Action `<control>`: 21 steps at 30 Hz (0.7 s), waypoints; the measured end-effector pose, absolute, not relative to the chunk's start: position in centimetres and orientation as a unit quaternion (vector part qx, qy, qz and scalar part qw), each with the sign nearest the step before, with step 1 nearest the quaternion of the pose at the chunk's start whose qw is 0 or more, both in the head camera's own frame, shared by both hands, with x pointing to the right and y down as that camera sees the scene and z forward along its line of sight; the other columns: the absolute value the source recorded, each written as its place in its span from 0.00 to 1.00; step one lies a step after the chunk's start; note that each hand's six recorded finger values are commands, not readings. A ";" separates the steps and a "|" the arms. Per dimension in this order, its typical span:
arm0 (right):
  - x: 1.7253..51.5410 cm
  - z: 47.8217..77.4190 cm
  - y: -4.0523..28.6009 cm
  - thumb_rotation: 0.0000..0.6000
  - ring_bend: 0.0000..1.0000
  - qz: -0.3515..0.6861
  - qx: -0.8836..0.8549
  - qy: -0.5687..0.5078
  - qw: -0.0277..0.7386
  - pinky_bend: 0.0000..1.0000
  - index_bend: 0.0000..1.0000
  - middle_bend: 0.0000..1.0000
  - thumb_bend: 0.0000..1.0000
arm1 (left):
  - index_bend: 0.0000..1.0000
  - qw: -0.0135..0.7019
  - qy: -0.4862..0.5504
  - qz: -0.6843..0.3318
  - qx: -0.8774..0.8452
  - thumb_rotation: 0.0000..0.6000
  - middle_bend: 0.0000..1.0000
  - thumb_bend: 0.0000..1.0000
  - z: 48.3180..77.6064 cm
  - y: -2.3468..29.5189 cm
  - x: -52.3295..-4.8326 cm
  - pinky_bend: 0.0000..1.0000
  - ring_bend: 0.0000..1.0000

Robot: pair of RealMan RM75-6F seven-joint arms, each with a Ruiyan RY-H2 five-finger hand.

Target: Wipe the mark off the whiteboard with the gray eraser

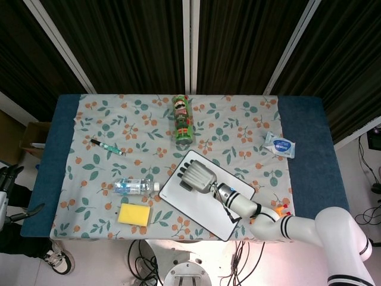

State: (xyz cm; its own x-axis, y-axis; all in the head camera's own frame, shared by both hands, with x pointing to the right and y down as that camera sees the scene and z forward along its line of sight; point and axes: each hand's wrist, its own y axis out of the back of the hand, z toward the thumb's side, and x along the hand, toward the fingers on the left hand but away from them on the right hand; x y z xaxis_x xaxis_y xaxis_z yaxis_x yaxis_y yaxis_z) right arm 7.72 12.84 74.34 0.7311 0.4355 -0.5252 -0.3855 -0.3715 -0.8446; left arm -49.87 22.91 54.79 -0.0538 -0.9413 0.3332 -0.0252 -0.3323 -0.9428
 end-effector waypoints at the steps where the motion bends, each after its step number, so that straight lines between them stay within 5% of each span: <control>1: 7.7 74.3 12.8 1.00 0.45 0.366 -0.743 -0.017 0.561 0.45 0.67 0.53 0.31 | 0.13 0.390 0.426 -0.588 -0.566 0.49 0.11 0.00 54.8 22.9 -49.9 0.16 0.09; 21: 15.9 72.2 14.8 1.00 0.45 0.411 -0.760 0.024 0.503 0.45 0.67 0.53 0.31 | 0.13 0.393 0.420 -0.581 -0.576 0.49 0.11 0.00 55.2 22.5 -48.8 0.16 0.09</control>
State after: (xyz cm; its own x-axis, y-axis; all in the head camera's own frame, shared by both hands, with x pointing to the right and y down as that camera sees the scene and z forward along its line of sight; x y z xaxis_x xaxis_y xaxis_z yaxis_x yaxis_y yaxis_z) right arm 15.92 14.81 72.16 0.6603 0.3766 -0.6498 -0.4504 -0.4938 -0.7438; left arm -48.82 22.46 55.20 -0.0283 -0.9401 0.3398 -0.0270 -0.3391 -0.9404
